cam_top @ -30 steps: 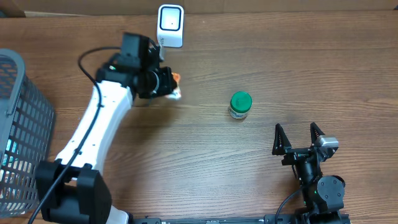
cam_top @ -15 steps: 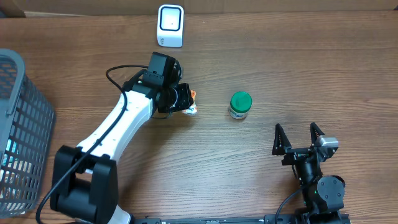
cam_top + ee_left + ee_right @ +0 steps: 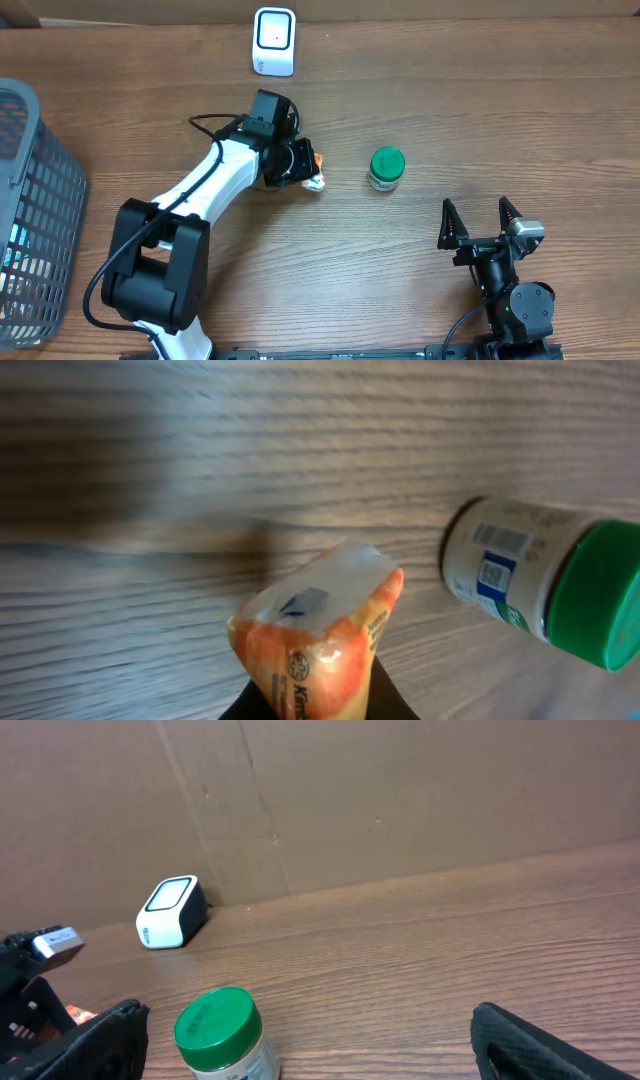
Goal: Scan the item barcode
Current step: 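Hold the orange package under the scanner, then place it beside the jar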
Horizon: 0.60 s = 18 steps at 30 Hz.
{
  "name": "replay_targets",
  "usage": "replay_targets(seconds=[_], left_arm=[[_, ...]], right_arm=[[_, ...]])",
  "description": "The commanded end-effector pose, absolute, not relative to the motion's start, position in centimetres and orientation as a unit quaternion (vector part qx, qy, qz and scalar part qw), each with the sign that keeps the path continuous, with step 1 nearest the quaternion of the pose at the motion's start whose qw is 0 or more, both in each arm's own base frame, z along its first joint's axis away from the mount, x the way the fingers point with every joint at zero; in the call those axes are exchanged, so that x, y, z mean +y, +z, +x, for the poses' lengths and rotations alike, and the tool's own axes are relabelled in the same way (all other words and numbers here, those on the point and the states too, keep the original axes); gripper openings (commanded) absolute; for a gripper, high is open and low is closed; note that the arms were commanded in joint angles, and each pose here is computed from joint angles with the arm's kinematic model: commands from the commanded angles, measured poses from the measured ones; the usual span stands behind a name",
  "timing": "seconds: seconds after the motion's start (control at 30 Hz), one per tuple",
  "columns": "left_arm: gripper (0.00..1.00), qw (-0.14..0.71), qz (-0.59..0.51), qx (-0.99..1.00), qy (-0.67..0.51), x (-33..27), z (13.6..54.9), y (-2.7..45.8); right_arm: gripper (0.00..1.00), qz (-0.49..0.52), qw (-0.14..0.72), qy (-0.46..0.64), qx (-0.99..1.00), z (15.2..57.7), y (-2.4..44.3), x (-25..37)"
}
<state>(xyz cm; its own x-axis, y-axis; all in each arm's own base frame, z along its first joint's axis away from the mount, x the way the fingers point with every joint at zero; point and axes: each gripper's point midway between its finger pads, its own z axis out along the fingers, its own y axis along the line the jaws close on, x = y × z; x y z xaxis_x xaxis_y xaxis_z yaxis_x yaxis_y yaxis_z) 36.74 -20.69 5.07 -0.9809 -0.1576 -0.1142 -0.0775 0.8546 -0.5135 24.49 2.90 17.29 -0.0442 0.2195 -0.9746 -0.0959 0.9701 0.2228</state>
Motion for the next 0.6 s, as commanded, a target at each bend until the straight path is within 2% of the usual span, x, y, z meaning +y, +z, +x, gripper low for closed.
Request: replay_targets(seconds=[0.0,0.27,0.3,0.33,0.4,0.43,0.5,0.57], left_arm=[[0.14,0.048,-0.056,0.958,-0.278,-22.3,35.4,4.3],[0.16,0.047,-0.053,0.955,-0.289,-24.8,35.3,3.5],[0.21,0.046,-0.052,0.955,-0.290,-25.1,35.2,3.1],[0.30,0.043,-0.053,0.954,-0.290,-25.2,35.1,3.0],[0.59,0.038,-0.051,0.954,-0.294,-25.8,35.0,2.4],[0.68,0.037,-0.049,0.954,-0.293,-25.9,35.0,2.2],[0.81,0.040,-0.038,0.954,-0.293,-26.1,35.0,1.9],[0.88,0.048,-0.023,0.955,-0.292,-26.1,35.1,1.8]], right_arm=[[1.00,0.042,0.689,0.112,0.715,24.5,16.9,2.9],[1.00,0.042,0.689,0.112,0.715,24.5,17.0,2.9],[1.00,0.042,0.689,0.112,0.715,24.5,16.9,2.9],[1.00,0.042,0.689,0.113,0.715,24.5,16.9,2.9],[1.00,0.042,0.689,0.112,0.715,24.5,16.9,2.9],[1.00,0.042,0.689,0.113,0.715,24.5,17.0,2.9],[1.00,0.042,0.689,0.113,0.715,24.5,16.9,2.9],[1.00,0.042,0.689,0.113,0.715,24.5,16.9,2.9]])
